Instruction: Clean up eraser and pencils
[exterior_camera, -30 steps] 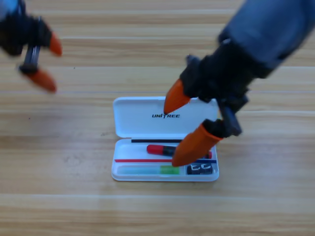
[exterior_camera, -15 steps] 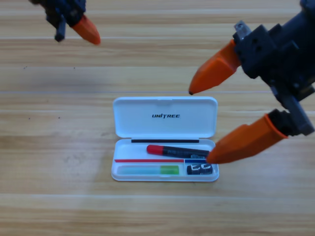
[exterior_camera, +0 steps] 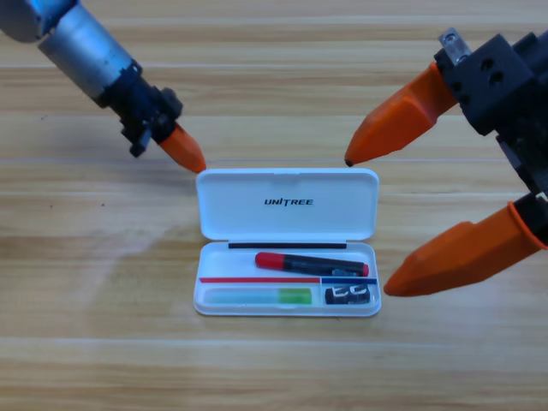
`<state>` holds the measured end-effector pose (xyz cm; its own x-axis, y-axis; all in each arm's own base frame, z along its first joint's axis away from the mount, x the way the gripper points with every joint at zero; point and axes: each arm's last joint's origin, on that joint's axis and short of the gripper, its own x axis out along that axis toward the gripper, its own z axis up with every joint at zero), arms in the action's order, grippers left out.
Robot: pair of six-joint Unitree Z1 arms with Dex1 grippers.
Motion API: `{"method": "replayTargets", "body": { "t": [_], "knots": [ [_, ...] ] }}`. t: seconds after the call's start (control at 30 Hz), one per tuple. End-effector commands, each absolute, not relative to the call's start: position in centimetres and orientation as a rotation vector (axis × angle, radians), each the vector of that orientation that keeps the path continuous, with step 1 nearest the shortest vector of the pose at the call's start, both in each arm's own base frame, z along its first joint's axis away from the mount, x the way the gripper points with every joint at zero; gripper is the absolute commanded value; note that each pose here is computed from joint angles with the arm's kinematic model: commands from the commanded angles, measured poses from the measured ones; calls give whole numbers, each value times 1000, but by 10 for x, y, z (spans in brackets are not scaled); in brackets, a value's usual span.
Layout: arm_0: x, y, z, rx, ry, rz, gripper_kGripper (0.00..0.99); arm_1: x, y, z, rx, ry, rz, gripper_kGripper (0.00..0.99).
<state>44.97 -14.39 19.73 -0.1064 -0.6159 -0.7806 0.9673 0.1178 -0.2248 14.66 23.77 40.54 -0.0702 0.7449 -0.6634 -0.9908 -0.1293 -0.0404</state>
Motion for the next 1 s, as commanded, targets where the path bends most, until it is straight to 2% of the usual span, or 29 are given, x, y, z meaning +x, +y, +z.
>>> {"method": "replayTargets", "body": {
  "t": [0.03,0.5,0.83,1.0],
  "knots": [
    [436,-174,158,439,993,-1547,0,159,243,394,-620,555,1588,989],
    [399,-216,176,453,1008,-1640,0,159,244,393,-610,565,1594,989],
    [366,-234,193,522,1014,-1674,0,162,248,390,-609,581,1594,989],
    [352,-238,193,561,1012,-1668,0,164,250,388,-609,586,1595,989]
  ]
}}
